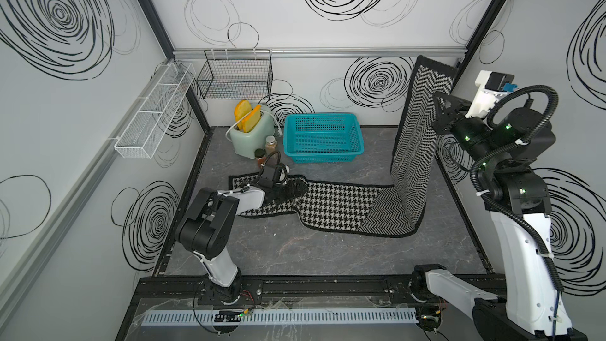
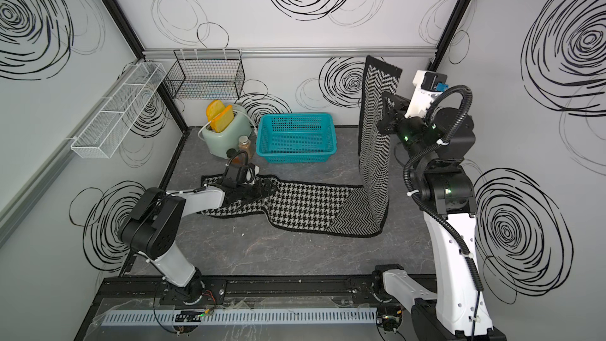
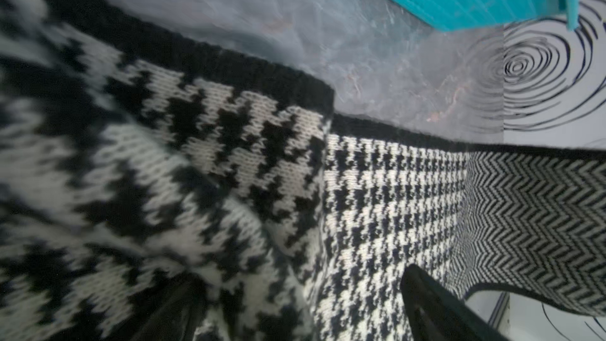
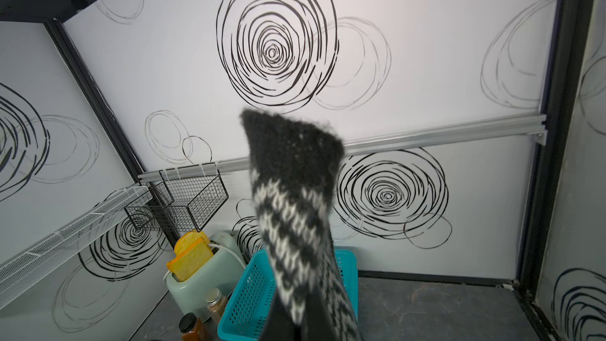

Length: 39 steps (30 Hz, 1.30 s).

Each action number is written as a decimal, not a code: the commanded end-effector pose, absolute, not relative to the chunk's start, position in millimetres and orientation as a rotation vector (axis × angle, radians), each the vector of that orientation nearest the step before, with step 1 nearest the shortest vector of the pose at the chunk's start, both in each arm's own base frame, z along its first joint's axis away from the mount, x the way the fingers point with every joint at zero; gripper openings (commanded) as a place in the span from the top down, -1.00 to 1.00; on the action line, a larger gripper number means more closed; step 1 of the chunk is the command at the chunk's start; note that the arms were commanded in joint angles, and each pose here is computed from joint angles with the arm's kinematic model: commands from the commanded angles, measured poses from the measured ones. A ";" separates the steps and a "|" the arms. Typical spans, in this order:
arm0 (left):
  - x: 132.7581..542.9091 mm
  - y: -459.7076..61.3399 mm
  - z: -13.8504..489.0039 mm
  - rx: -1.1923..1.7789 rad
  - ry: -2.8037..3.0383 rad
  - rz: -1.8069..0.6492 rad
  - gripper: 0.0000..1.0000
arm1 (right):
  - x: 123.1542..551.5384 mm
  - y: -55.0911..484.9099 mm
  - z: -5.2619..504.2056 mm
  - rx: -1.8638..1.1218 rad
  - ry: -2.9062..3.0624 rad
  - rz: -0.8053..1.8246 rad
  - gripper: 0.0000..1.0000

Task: Roll up the scarf and place it into the basket
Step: Flatten out the scarf at the center of the board.

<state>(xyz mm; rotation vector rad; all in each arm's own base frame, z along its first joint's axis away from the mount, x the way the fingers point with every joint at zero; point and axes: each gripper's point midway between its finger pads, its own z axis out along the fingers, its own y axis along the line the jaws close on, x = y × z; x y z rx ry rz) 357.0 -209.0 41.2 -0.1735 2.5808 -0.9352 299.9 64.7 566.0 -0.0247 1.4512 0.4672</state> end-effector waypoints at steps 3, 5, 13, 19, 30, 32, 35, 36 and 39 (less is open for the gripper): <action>338.1 -173.9 21.5 -0.281 2.747 -0.797 -0.96 | 308.1 55.3 557.7 -0.009 1.499 0.382 1.00; 339.5 -136.2 30.2 -0.351 2.729 -0.772 -0.95 | 314.1 46.5 543.4 0.039 1.555 0.337 1.00; 317.4 -27.1 28.6 -0.583 2.674 -0.667 -0.96 | 321.3 32.4 536.8 0.080 1.583 0.267 1.00; 313.2 -13.4 -10.8 -0.710 2.709 -0.576 -0.95 | 316.8 37.6 540.3 0.056 1.575 0.283 1.00; 298.7 7.3 44.9 -0.802 2.581 -0.539 -0.95 | 315.4 42.7 544.4 0.032 1.562 0.294 1.00; 320.4 -18.1 90.8 -0.688 2.495 -0.611 -0.96 | 319.9 49.4 535.0 0.018 1.584 0.319 1.00; 352.7 -73.2 167.6 -0.536 2.354 -0.800 -0.96 | 324.2 62.8 516.3 -0.019 1.616 0.364 1.00; 360.1 -91.3 191.9 -0.496 2.308 -0.863 -0.96 | 324.4 69.4 510.6 -0.042 1.621 0.384 1.00; 371.6 -153.8 278.5 -0.337 2.164 -1.077 -0.96 | 323.9 86.5 488.5 -0.094 1.628 0.413 1.00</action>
